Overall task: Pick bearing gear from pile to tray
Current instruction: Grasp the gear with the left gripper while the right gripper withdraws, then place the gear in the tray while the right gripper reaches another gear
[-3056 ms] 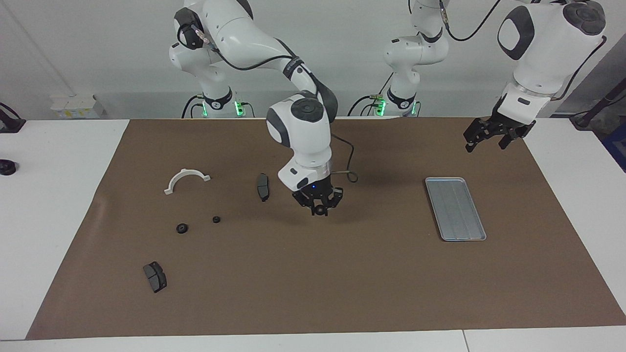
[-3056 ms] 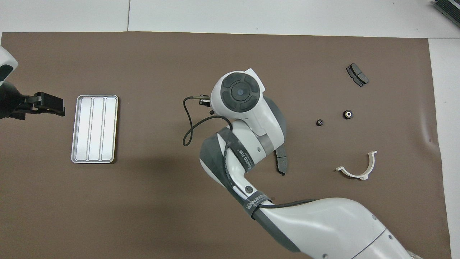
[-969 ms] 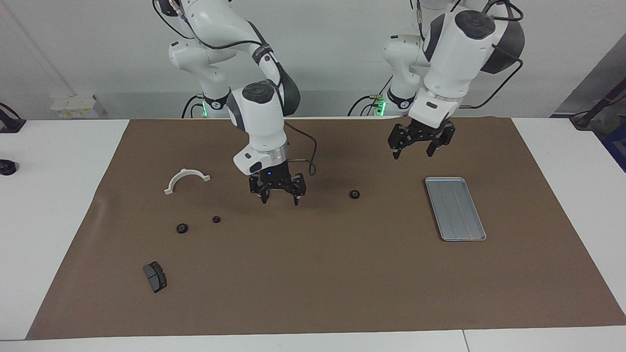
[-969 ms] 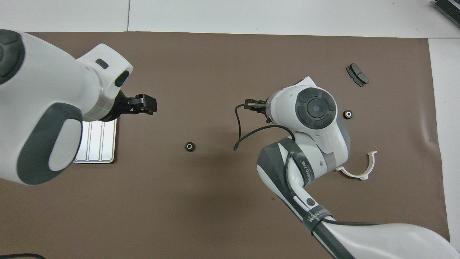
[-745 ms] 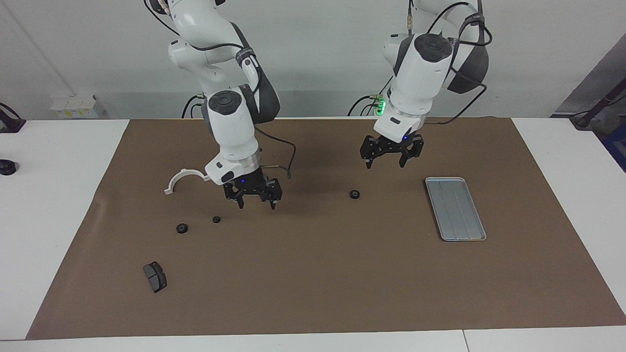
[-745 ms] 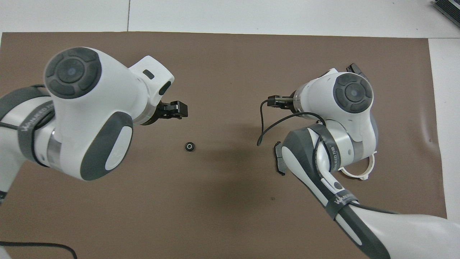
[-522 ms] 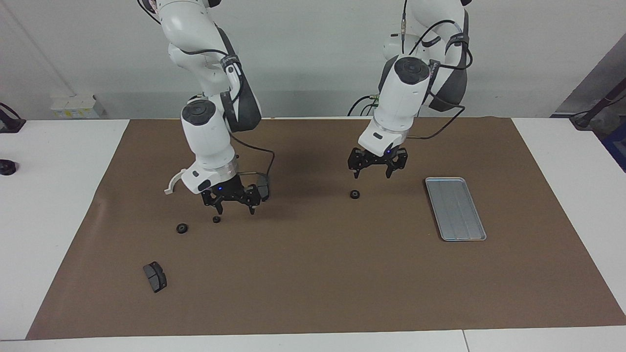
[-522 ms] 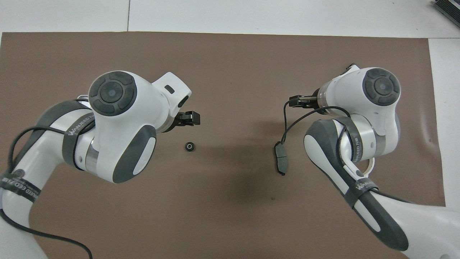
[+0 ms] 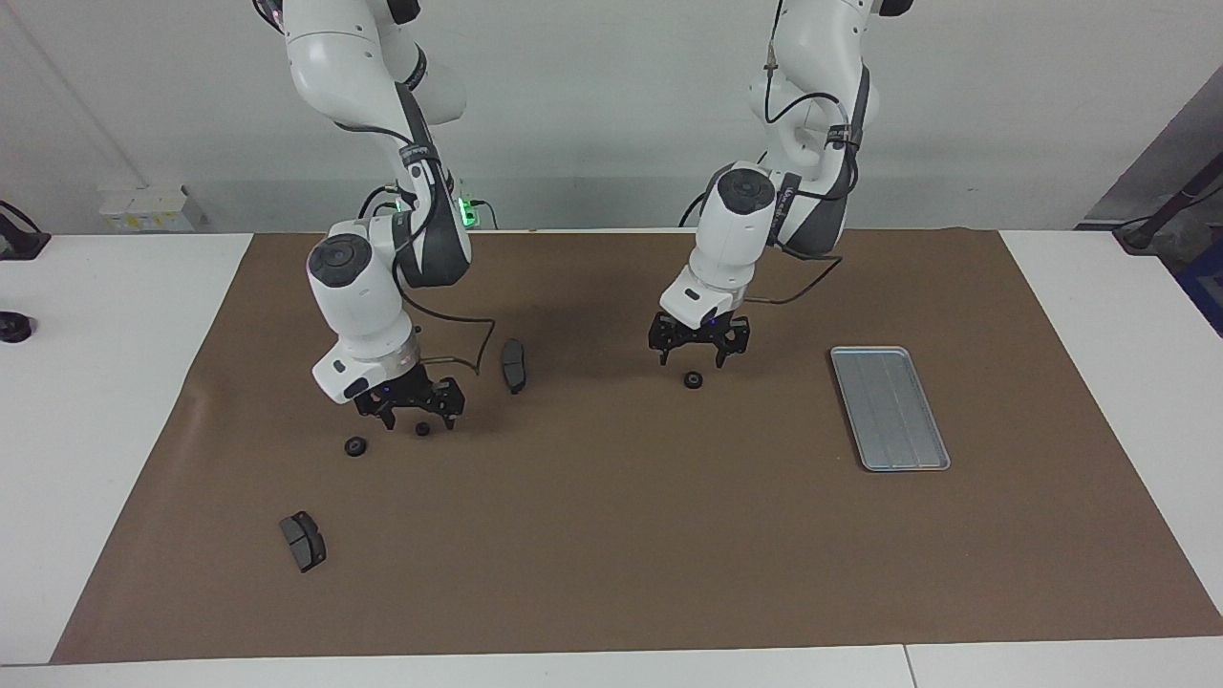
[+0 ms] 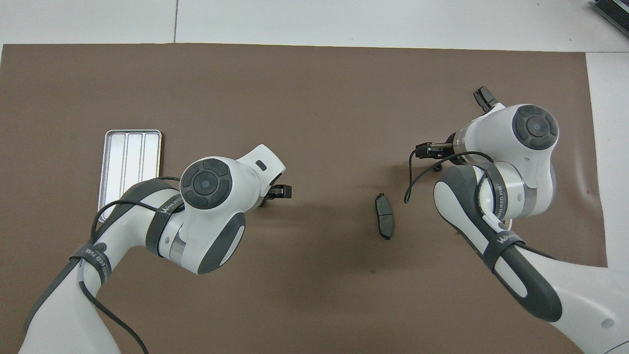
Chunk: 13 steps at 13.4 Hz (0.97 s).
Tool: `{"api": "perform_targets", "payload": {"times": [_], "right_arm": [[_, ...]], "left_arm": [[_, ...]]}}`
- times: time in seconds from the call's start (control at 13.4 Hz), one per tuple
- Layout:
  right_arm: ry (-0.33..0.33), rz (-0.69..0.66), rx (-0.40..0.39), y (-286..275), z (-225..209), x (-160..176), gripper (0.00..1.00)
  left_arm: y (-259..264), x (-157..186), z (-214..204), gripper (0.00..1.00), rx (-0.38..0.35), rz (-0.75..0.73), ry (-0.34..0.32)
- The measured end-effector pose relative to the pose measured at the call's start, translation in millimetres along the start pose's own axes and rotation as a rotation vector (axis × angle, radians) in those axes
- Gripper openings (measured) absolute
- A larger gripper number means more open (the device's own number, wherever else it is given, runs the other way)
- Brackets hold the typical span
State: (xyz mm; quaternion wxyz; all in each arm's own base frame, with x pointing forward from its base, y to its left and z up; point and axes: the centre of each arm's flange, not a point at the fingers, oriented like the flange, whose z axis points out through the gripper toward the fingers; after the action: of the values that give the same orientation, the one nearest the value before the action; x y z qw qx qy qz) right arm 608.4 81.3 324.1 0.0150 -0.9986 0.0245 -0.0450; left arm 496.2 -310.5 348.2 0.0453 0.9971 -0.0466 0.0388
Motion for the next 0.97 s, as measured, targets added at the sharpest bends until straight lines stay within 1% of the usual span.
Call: {"api": "perform_targets", "payload": {"times": [0.3,0.37,0.45,0.52,0.6,0.67,0.75,0.82,0.89,0.97], "right_arm": [[-0.013,-0.001,-0.002,3.6,28.7,-2.4,1.00],[-0.020,-0.001,-0.003,3.8,32.5,-3.4,0.98],[-0.024,-0.001,-0.003,4.1,34.6,-4.6,0.96],[-0.029,-0.002,-0.004,4.0,36.5,-6.4,0.95],[-0.035,-0.004,-0.004,2.9,38.5,-8.5,0.95],[-0.039,-0.005,-0.005,2.4,40.0,-10.0,0.92],[-0.041,-0.005,-0.005,2.3,40.7,-10.7,0.91],[-0.042,-0.005,-0.005,2.6,40.7,-10.8,0.81],[-0.039,-0.002,-0.005,4.1,38.7,-10.3,0.70],[-0.037,0.000,-0.005,5.3,35.9,-9.9,0.59]], "left_arm": [[-2.9,0.7,31.2,1.00,0.001,-0.006,-0.012],[-3.5,0.3,39.7,0.97,0.004,-0.006,-0.020],[-4.0,-0.3,44.3,0.96,0.006,-0.007,-0.027],[-4.4,-1.0,46.3,0.89,0.008,-0.007,-0.031],[-5.2,-2.5,47.9,0.89,0.010,-0.007,-0.035],[-6.2,-4.6,50.3,0.83,0.013,-0.007,-0.042],[-7.4,-7.1,53.1,0.83,0.018,-0.007,-0.050],[-8.6,-9.6,55.7,0.75,0.023,-0.006,-0.061],[-9.1,-11.1,56.8,0.75,0.026,-0.006,-0.068],[-9.2,-11.5,56.2,0.73,0.028,-0.006,-0.071]]}}
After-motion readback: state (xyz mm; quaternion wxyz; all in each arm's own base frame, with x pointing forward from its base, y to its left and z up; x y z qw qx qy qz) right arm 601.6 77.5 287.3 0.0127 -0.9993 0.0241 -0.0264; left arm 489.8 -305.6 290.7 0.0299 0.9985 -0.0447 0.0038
